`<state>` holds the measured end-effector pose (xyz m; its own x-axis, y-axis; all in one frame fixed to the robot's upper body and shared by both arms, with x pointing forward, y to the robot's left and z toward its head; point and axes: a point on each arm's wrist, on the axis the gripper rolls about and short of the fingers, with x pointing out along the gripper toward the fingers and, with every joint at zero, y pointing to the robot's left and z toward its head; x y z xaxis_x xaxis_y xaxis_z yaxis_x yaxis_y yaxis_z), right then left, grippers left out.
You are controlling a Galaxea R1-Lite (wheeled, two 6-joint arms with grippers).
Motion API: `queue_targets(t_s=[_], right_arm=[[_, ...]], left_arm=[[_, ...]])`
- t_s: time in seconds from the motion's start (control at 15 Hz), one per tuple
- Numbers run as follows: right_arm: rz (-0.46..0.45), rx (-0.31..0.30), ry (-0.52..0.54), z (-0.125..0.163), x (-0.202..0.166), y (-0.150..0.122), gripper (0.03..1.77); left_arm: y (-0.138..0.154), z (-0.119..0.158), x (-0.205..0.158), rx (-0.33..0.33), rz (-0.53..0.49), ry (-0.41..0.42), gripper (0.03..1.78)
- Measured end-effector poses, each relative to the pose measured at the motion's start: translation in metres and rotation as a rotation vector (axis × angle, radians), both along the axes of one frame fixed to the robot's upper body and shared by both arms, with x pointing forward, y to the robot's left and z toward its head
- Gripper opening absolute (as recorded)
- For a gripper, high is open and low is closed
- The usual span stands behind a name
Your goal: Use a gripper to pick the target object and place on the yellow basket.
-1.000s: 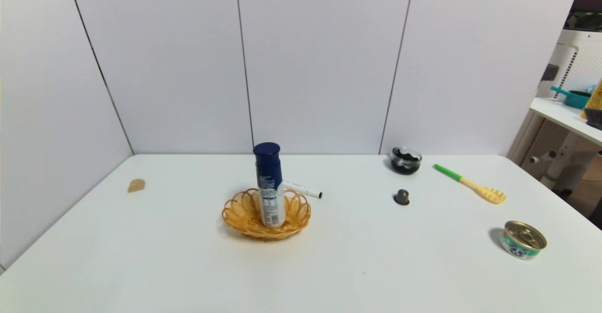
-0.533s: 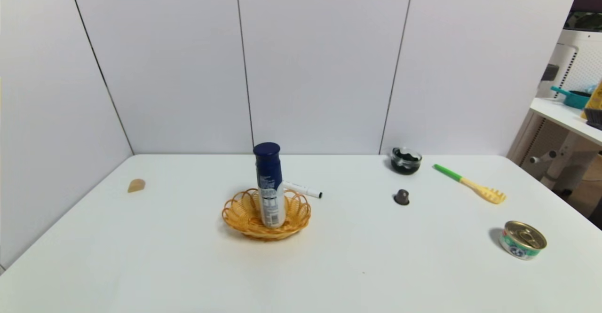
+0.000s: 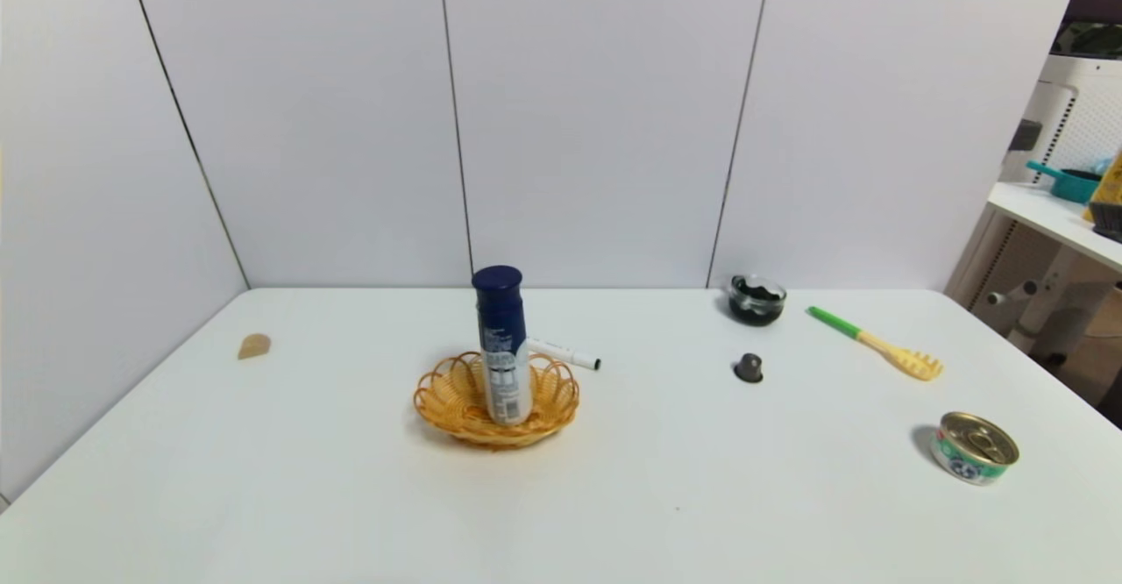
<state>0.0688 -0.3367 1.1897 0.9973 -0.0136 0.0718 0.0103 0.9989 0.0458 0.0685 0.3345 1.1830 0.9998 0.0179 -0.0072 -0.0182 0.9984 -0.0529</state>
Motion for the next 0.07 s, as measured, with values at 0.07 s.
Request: queue_targets(t_s=[0.07], right_arm=[[-0.001, 0.004, 0.000, 0.0000, 0.0000, 0.0000, 1.70]], left_arm=[[0.0000, 0.0000, 0.0000, 0.000, 0.000, 0.000, 1.69]])
